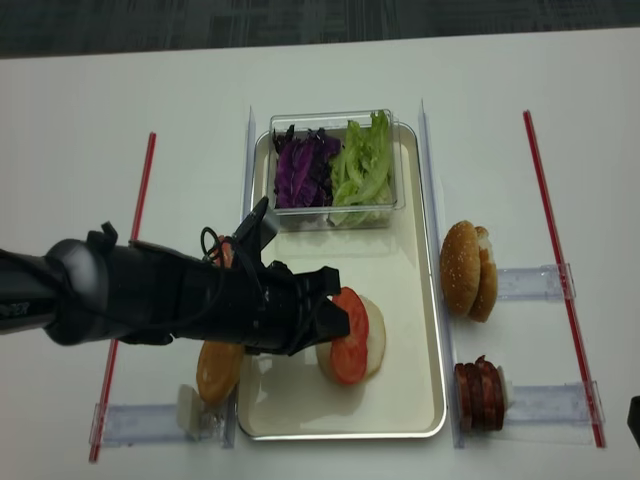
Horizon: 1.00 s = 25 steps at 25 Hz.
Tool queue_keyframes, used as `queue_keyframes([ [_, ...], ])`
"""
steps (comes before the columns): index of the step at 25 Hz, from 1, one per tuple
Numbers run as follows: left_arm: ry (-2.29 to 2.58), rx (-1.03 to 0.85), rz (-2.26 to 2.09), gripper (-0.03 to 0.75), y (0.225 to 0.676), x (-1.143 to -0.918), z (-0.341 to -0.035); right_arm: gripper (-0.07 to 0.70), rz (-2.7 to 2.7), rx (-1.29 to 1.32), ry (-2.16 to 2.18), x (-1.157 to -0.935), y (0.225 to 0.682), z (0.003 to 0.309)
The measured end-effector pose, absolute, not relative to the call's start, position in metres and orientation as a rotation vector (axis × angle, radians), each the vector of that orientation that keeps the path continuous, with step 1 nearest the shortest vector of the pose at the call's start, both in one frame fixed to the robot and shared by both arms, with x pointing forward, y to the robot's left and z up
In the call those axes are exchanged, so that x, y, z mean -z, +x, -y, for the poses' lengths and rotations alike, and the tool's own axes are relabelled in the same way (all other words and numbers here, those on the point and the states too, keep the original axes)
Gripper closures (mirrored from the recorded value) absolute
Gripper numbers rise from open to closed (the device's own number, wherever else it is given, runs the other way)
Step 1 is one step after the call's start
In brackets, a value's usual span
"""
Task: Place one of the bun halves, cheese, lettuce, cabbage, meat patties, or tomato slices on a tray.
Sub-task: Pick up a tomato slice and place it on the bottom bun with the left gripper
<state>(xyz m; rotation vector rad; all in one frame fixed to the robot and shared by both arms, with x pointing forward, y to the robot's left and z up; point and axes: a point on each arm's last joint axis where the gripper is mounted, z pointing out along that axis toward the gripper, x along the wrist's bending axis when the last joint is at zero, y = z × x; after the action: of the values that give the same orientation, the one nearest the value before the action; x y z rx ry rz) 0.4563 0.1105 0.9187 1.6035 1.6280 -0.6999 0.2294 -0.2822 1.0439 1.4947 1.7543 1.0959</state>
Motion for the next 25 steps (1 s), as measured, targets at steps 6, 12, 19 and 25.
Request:
queue_keyframes([
  [6, 1.624, 0.705, -1.604, 0.643, 0.456, -0.916, -0.110, -0.022, -1.754, -1.096, 1.495, -1.044, 0.229, 0.282],
  [12, 1.637, 0.695, -1.581, 0.643, 0.457, -0.917, -0.109, -0.022, -1.754, -1.096, 1.495, -1.044, 0.229, 0.282],
  [19, 1.635, 0.714, -1.574, 0.645, 0.464, -0.914, -0.104, -0.022, -1.754, -1.096, 1.495, -1.044, 0.229, 0.282],
  [25, 1.650, 0.732, -1.580, 0.645, 0.464, -0.906, -0.103, -0.022, -1.754, -1.096, 1.495, -1.044, 0.229, 0.282],
])
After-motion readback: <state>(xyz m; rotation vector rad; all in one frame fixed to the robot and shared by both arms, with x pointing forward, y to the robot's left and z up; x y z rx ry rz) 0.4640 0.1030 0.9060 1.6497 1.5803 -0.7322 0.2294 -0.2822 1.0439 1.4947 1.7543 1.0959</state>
